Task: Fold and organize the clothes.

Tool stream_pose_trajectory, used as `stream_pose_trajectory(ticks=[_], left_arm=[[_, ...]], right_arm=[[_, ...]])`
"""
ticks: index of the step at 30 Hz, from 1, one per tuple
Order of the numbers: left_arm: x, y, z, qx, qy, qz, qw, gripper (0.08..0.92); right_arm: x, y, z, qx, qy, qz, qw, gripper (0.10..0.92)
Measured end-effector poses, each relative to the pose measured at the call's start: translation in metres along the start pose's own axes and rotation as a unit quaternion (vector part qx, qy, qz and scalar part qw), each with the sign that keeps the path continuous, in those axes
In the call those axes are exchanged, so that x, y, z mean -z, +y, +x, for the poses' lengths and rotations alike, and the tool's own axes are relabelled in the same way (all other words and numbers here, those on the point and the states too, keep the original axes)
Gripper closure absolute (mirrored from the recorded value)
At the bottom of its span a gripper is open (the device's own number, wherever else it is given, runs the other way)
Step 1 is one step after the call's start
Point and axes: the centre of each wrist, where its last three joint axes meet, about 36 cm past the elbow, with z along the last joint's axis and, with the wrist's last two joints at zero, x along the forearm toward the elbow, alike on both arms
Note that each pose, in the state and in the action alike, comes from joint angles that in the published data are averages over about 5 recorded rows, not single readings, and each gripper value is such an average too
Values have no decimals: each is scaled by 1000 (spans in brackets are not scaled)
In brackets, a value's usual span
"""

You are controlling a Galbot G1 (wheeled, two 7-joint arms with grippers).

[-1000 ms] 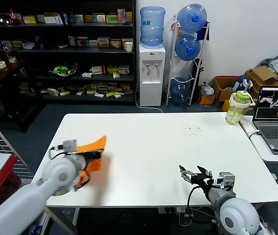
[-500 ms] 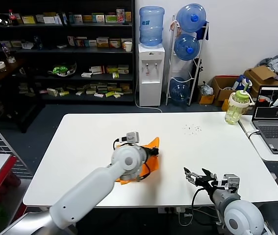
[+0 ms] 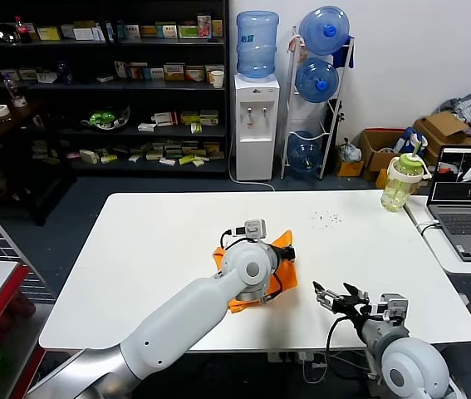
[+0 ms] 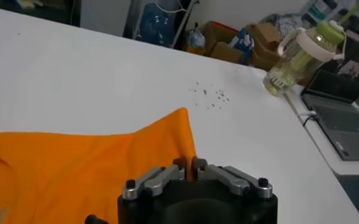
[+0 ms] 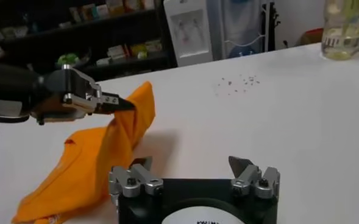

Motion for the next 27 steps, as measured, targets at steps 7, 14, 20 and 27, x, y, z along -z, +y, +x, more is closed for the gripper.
stream_pose_trajectory(ticks=[7,14,20,27], left_arm=[[-4,20,17,-21,-35,16,999,581],[-33,99,55,-32,-116,46,992,382],[-94,187,85,-9,-234,40,971,219],[-169,249,122,14,-335,-10,942,177]], right_arm=[[2,-8,9,13,-33,30,999,200],[-8,-28,26,16,-79,54,995,200],[-27,-56,37,-1,-129,85,988,200],[-59,-80,41,-17,-182,103,978,200]])
